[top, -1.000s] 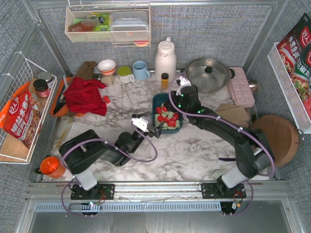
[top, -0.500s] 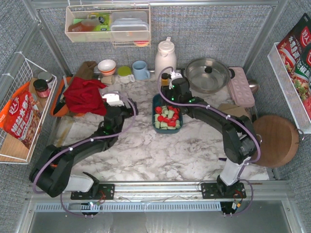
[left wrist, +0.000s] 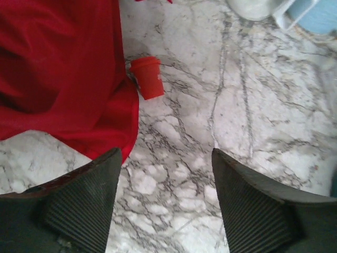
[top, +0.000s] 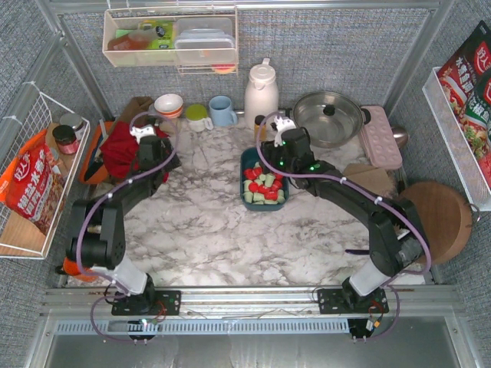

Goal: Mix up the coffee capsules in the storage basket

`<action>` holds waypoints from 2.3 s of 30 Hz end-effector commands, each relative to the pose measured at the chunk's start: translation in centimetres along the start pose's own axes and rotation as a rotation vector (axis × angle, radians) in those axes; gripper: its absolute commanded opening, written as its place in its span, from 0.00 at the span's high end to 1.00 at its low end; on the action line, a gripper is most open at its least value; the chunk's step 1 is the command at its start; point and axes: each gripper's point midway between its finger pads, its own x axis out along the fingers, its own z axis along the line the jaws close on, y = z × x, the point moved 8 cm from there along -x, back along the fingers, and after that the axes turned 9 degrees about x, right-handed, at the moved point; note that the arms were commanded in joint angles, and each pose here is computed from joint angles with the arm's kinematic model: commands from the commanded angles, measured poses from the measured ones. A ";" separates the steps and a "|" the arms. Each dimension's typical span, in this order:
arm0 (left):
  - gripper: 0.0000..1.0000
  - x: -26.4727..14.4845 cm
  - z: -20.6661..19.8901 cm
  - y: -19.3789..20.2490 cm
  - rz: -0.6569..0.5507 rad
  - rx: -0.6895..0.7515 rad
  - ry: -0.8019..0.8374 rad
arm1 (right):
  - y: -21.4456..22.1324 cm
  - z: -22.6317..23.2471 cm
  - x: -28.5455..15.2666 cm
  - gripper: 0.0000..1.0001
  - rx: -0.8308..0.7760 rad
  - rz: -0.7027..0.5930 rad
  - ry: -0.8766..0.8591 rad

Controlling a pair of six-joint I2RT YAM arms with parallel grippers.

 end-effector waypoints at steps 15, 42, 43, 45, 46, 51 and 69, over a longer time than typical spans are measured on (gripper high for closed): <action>0.43 10.9 1.0 0.7 0.281 0.043 -0.088 | -1.1 0.4 -1.5 0.41 -0.038 -0.039 -0.086; 0.69 2.2 -7.3 -2.6 -0.084 0.249 0.271 | -1.1 1.0 -1.9 0.41 0.016 0.008 -0.121; 0.69 0.7 -8.6 -2.4 -0.141 0.283 0.323 | -1.1 1.2 -2.0 0.41 0.029 0.020 -0.131; 0.69 -2.0 -10.5 -1.7 -0.241 0.324 0.428 | -1.1 1.6 -2.5 0.41 0.059 0.041 -0.161; 0.69 -3.3 -11.4 -1.2 -0.293 0.344 0.503 | -1.1 1.8 -2.9 0.41 0.075 0.050 -0.174; 0.69 -8.6 -14.1 1.0 -0.506 0.365 0.739 | -1.7 2.8 -5.4 0.35 0.130 0.065 -0.238; 0.67 -14.0 -20.2 6.0 -0.864 0.456 1.089 | -0.3 4.3 -7.5 0.29 0.205 0.163 -0.376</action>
